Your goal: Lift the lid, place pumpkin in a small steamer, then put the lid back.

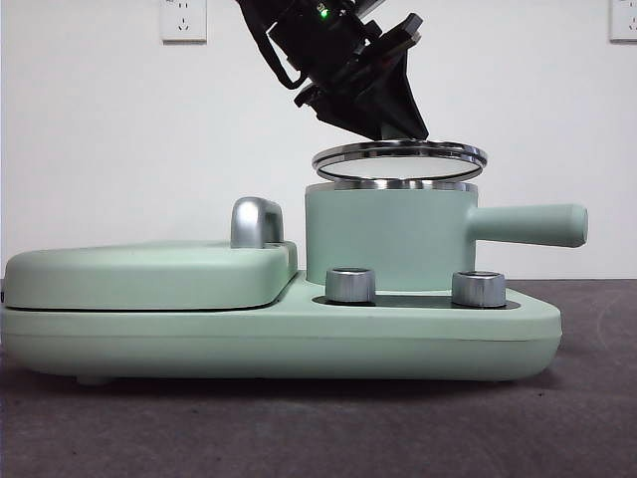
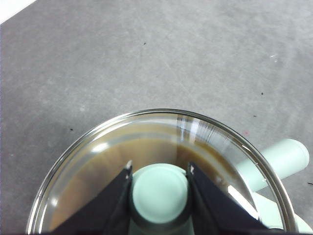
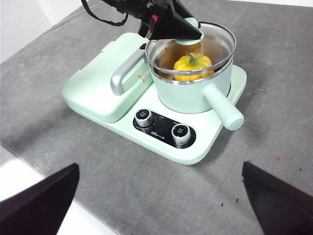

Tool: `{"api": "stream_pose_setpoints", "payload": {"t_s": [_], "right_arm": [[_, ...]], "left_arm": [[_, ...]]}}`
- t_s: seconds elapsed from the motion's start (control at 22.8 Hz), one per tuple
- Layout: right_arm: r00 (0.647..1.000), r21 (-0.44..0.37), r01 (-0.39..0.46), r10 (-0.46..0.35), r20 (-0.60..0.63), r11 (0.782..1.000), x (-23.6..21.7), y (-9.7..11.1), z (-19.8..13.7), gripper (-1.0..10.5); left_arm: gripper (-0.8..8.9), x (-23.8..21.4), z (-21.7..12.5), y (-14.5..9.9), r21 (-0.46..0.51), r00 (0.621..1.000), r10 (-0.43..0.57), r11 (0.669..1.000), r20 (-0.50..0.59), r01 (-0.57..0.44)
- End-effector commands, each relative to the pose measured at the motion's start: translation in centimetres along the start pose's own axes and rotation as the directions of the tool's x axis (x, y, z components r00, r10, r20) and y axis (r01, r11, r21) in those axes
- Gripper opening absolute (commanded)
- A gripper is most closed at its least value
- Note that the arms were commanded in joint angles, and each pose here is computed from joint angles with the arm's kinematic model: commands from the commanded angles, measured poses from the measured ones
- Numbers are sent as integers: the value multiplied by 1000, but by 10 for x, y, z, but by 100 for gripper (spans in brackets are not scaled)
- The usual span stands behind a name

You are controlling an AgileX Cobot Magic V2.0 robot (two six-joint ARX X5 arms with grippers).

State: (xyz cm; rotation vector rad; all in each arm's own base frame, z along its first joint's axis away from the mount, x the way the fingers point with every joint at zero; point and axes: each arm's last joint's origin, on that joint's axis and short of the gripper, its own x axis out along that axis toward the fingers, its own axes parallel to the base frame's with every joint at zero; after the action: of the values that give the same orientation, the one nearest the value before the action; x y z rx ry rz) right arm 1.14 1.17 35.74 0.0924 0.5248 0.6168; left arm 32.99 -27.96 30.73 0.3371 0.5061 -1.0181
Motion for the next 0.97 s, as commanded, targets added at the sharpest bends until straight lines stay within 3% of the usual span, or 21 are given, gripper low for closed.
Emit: {"api": "stream_pose_setpoints", "payload": {"t_s": [0.04,0.97], "right_arm": [[1000,20,-4,3,14,1000,-1,1,3,541],[1000,61,-4,3,14,998,-1,1,3,541]], "left_arm": [[15,2,7,-2,31,999,-8,999,31,7],[15,19,-11,10,94,999,-9,995,-40,13]]}}
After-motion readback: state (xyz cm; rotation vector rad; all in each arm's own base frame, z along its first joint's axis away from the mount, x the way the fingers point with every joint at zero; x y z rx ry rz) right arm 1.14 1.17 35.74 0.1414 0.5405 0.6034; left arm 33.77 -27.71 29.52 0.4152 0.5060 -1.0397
